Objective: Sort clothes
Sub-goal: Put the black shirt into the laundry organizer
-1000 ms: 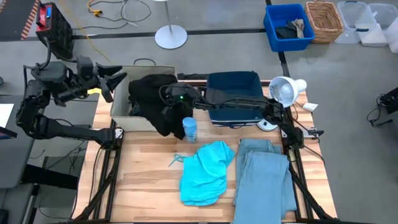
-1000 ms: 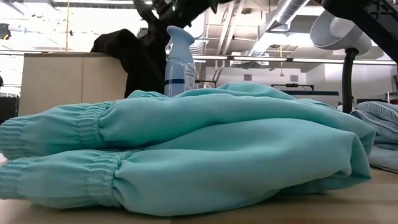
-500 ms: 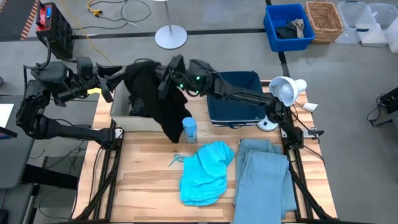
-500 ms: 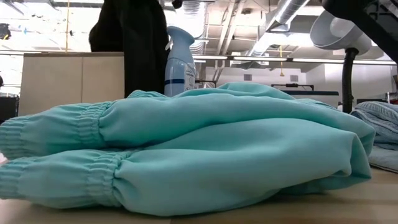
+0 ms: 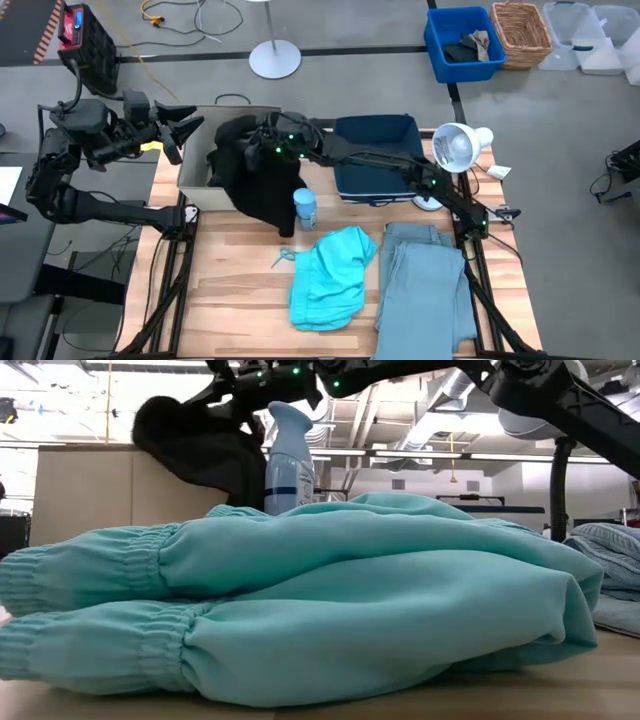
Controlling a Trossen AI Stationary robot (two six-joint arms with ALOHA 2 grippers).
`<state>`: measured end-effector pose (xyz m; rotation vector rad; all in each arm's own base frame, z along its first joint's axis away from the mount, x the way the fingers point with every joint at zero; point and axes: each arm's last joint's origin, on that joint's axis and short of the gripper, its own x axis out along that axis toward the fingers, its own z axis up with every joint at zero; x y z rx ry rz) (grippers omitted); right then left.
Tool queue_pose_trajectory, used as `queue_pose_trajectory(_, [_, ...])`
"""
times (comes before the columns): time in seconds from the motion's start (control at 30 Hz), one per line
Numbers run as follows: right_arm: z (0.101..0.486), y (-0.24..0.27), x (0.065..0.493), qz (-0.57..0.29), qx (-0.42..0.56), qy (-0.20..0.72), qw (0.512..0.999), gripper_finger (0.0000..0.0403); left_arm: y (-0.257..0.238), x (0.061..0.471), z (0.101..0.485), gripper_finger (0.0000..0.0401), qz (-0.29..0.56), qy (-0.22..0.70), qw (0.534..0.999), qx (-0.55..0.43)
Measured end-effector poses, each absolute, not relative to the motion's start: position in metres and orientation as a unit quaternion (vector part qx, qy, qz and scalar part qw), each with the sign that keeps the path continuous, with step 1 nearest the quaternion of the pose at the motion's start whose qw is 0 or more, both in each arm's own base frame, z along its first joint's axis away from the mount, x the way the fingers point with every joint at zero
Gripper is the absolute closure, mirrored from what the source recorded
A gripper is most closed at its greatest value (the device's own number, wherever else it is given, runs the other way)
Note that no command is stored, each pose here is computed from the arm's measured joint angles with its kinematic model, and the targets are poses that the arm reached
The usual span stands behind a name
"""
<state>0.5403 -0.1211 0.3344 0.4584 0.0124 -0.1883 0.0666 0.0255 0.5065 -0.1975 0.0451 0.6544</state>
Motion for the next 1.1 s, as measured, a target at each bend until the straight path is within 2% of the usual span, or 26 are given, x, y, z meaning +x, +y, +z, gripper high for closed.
queue_pose_trajectory(0.13, [0.343,-0.111,0.538,-0.079,0.198,0.003,0.977,0.0174,0.025,0.067,0.506,0.0221,0.321,0.022,0.942,-0.097])
queue_pose_trajectory(0.23, [0.361,-0.102,0.53,-0.072,0.145,0.003,0.987,0.0137,0.025,0.067,0.506,0.0221,0.321,0.022,0.942,-0.096])
queue_pose_trajectory(0.33, [0.376,-0.095,0.518,-0.074,0.098,0.03,0.992,0.0131,0.025,0.067,0.506,0.0221,0.321,0.024,0.942,-0.092])
queue_pose_trajectory(0.43, [0.382,-0.088,0.505,-0.101,0.065,0.095,0.988,0.013,0.025,0.067,0.506,0.0221,0.321,0.024,0.942,-0.092])
queue_pose_trajectory(0.7, [0.366,-0.082,0.483,-0.133,0.074,0.257,0.954,0.0129,0.025,0.067,0.506,0.0221,0.32,0.027,0.943,-0.084])
queue_pose_trajectory(1.1, [0.323,-0.092,0.485,-0.193,0.072,0.317,0.926,0.0129,0.025,0.067,0.506,0.0221,0.32,0.029,0.944,-0.077])
